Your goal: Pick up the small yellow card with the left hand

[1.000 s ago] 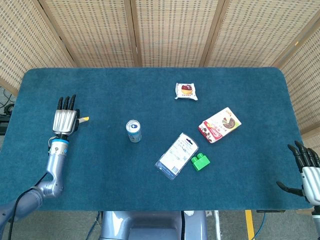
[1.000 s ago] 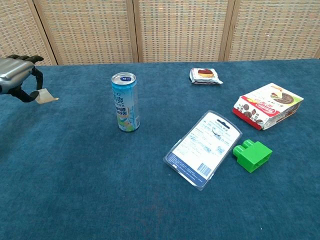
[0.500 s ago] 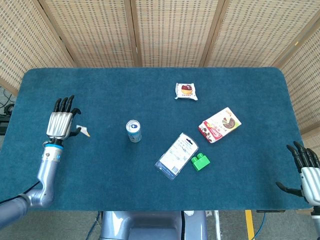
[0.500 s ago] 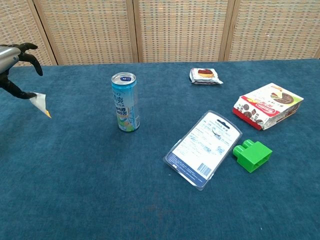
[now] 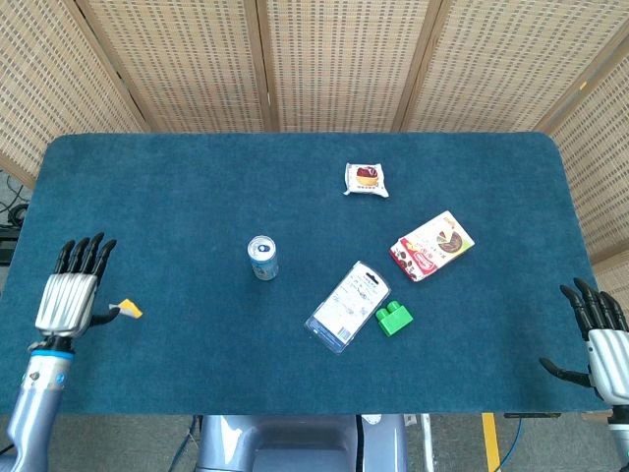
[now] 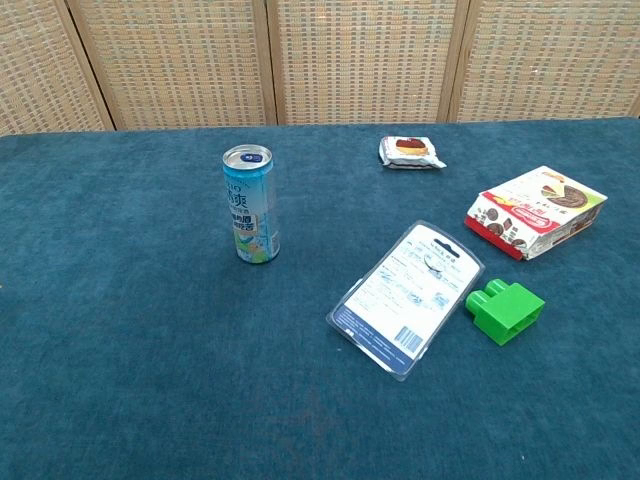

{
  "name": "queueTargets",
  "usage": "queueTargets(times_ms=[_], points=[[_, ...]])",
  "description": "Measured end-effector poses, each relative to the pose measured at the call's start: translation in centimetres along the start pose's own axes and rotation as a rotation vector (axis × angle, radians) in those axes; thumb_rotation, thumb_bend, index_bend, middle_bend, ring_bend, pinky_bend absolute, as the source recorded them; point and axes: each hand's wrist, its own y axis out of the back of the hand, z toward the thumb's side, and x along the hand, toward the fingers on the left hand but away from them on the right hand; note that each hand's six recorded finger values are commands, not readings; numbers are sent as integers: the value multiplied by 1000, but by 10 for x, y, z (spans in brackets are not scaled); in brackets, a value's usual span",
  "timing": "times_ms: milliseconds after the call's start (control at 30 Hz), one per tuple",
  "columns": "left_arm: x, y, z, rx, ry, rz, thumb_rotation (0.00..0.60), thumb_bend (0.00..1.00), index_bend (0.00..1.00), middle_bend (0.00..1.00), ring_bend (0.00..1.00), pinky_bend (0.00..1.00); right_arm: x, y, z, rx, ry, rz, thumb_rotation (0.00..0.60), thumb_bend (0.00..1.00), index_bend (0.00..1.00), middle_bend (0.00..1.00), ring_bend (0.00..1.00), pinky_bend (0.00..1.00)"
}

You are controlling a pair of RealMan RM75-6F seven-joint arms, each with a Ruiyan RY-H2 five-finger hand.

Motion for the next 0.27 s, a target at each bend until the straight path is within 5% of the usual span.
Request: queueTargets(times_ms=[267], points=[[-27, -6, -7, 19, 22, -72, 600, 52, 0, 0, 0, 0, 0, 0, 2, 0, 5, 0, 600, 102, 0, 0, 0, 0]])
